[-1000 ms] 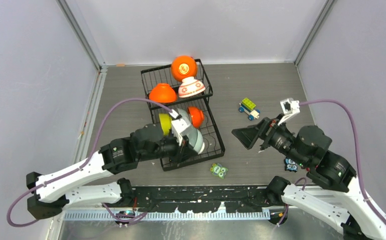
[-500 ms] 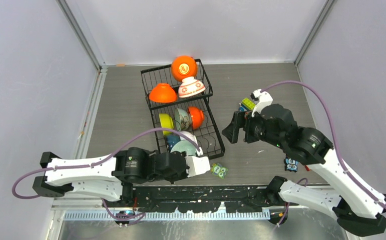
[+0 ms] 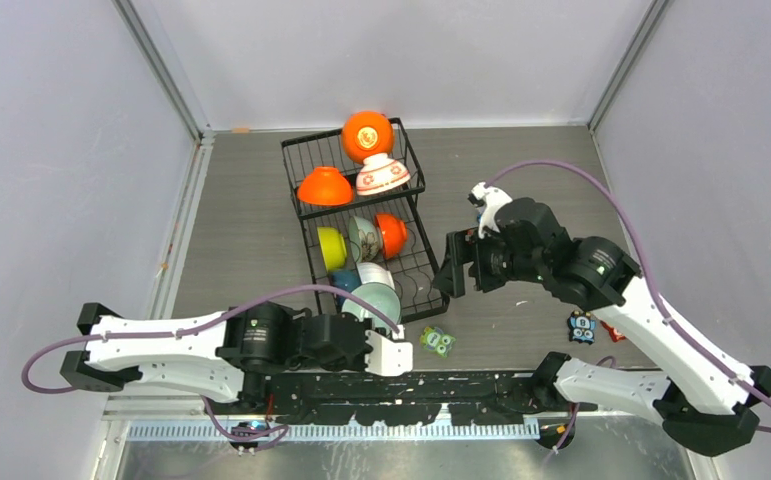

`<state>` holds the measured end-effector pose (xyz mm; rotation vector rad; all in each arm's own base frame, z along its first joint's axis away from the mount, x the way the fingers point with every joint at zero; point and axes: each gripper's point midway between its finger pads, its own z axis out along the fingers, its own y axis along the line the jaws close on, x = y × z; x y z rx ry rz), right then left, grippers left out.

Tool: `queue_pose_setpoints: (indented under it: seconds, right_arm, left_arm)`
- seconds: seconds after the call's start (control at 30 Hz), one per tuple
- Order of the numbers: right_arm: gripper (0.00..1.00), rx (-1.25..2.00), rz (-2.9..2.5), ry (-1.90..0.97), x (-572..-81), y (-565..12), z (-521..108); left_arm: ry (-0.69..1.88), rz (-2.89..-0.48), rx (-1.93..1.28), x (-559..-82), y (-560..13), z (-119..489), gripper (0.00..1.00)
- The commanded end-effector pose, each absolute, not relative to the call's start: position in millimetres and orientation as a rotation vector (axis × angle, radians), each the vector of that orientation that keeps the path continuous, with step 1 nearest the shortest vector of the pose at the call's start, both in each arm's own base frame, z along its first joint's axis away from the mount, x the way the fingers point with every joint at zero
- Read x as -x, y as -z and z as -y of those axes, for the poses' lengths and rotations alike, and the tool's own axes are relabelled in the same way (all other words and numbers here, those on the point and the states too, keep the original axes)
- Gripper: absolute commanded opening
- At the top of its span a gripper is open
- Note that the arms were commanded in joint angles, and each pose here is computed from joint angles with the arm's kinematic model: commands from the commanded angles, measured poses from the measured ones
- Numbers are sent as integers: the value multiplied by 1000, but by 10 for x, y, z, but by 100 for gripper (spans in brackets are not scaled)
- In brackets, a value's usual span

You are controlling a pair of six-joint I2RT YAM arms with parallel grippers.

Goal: Unload the bowls from the dish rack
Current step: Place the bowl at the center of the board.

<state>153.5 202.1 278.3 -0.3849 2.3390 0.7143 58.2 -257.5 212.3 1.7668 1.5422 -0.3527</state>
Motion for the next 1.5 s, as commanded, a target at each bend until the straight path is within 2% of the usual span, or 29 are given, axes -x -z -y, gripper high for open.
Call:
queue_pose_setpoints:
  seconds: [0.0,0.2,0.53,0.83,1.47]
  right_arm:
    - [85,441,-2336,-871,-1477,-2906,-2303]
    - [80,471,-2340,-897,-1516,-2991,-2578]
    - [67,599,-2439,-718,-1548,-2772,-2846]
    - [57,730,-2485,-645,-1504,-2625,-2948]
    - [42,878,-2542,-583,-1270,-2281,-3023]
  left_arm:
    - [379,-1427,-1774,-581,-2369,2687,0]
    - [342,-1422,-1826,-577,-2334,2718,0]
    - [328,-1416,-1844,-558,-2349,2749,0]
    - [374,-1420,-1859,-479,-2392,2726,0]
    - [408,-1441,-1859,-422,-2375,2720,0]
